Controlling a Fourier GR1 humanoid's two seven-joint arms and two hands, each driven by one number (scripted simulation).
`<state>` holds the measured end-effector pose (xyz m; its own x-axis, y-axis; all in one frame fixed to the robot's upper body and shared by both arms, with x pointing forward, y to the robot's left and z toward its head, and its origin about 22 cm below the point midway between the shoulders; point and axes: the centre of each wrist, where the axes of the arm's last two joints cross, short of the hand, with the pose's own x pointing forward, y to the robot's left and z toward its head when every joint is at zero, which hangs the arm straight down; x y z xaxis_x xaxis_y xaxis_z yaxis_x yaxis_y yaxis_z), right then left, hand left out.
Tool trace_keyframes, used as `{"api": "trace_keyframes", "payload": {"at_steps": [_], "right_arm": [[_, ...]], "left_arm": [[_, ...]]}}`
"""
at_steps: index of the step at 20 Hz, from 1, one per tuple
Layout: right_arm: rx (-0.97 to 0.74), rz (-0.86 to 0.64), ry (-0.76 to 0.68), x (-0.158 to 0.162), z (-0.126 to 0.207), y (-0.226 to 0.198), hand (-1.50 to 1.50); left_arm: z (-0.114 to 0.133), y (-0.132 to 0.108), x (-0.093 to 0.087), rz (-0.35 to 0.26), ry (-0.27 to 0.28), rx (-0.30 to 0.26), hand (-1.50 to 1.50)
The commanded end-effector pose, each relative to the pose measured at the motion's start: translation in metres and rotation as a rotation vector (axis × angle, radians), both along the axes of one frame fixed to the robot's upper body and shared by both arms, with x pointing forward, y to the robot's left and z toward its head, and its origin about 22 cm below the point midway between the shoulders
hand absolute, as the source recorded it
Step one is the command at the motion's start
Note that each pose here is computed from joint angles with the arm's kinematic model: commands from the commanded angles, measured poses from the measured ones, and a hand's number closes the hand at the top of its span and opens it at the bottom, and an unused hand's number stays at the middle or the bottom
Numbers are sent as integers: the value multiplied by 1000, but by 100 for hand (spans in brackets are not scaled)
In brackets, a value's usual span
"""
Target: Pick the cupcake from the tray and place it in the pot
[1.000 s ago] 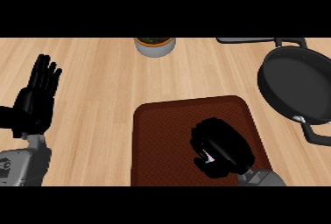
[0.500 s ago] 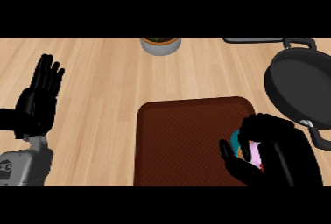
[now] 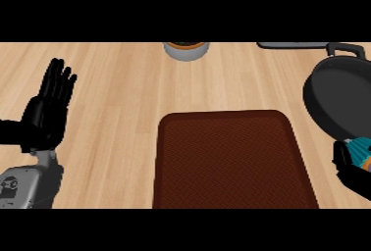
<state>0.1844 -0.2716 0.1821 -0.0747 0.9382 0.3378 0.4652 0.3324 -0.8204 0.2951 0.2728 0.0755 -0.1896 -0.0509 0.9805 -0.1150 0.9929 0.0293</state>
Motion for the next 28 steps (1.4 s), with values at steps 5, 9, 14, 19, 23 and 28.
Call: {"api": "trace_keyframes", "payload": {"at_steps": [5, 9, 14, 19, 23, 28], "right_arm": [[18, -99, 37, 40, 6, -121, 150], [52, -128, 24, 52, -5, -166, 150], [65, -71, 53, 86, -23, -190, 150], [8, -76, 74, 110, -45, -219, 150], [20, -102, 97, 112, -67, -238, 150], [114, -100, 297, 140, -74, -231, 150]], "left_arm": [[3, -3, 13, -5, 8, -1, 0], [-7, 9, -6, -19, -10, -11, 0], [6, -30, 6, -16, 6, -13, 0], [26, -17, 11, -29, 1, 6, 0], [0, -14, 9, -51, -1, -8, 0], [3, -11, 3, -60, -7, 1, 0]]}}
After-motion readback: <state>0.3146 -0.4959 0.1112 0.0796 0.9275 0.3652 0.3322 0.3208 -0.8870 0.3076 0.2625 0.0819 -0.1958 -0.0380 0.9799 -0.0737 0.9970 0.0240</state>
